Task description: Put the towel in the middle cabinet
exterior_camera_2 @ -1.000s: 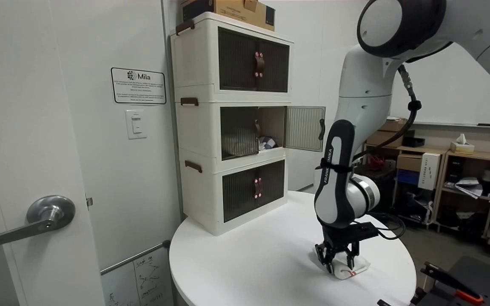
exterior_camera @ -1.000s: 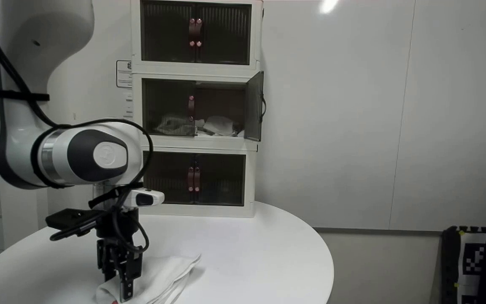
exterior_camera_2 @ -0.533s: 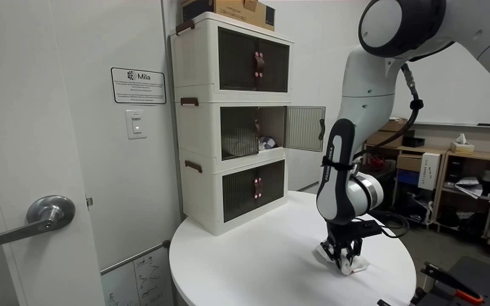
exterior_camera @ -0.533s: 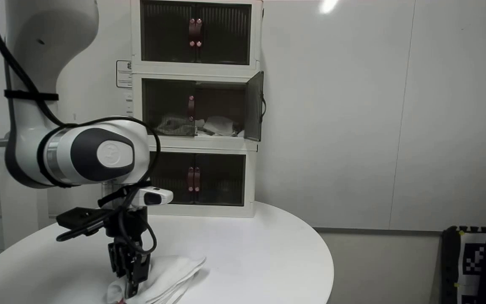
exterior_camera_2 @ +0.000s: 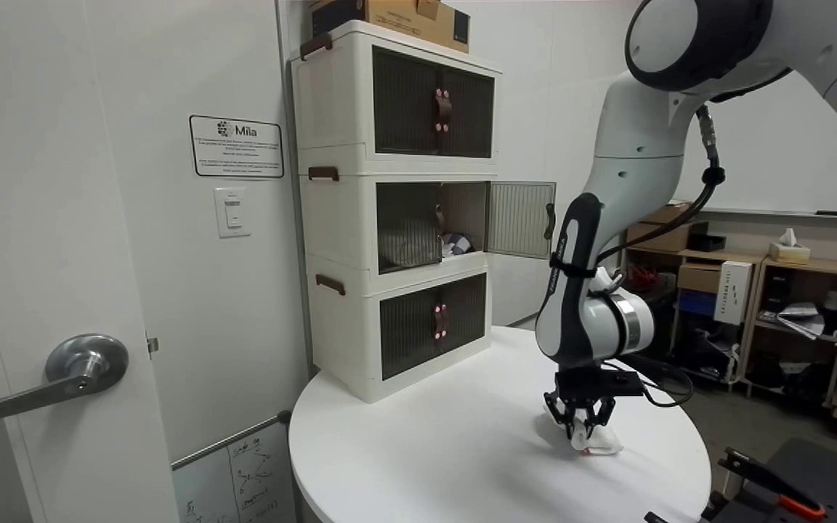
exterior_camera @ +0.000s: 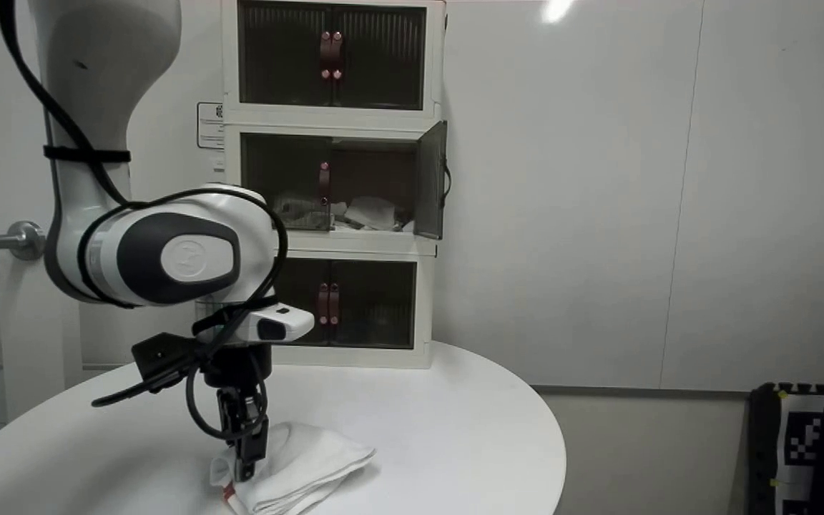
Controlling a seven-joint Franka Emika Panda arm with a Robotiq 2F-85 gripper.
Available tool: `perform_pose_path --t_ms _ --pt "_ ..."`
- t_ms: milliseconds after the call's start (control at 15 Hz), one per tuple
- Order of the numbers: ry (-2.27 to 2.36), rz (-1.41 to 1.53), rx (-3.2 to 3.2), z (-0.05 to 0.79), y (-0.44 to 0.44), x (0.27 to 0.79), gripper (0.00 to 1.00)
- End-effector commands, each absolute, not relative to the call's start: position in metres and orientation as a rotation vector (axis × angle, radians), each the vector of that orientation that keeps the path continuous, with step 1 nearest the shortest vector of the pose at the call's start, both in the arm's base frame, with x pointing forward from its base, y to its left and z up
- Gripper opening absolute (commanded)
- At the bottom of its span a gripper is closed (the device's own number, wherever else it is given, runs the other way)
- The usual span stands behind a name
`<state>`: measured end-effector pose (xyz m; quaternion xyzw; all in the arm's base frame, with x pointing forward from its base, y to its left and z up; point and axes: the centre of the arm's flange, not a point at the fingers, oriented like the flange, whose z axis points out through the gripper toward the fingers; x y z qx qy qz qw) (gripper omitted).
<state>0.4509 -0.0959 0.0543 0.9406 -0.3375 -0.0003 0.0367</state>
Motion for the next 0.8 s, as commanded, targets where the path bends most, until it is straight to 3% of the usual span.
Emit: perform_pose_path --t_ms 0,667,733 --pt "-1.06 0.048 2.945 0.101 -0.1 0.478 0.1" --pt "-1.121 0.291 3.029 0.249 -0.105 0.541 0.07" --pt "-1.098 0.303 2.991 0.227 -0.102 0.538 0.17"
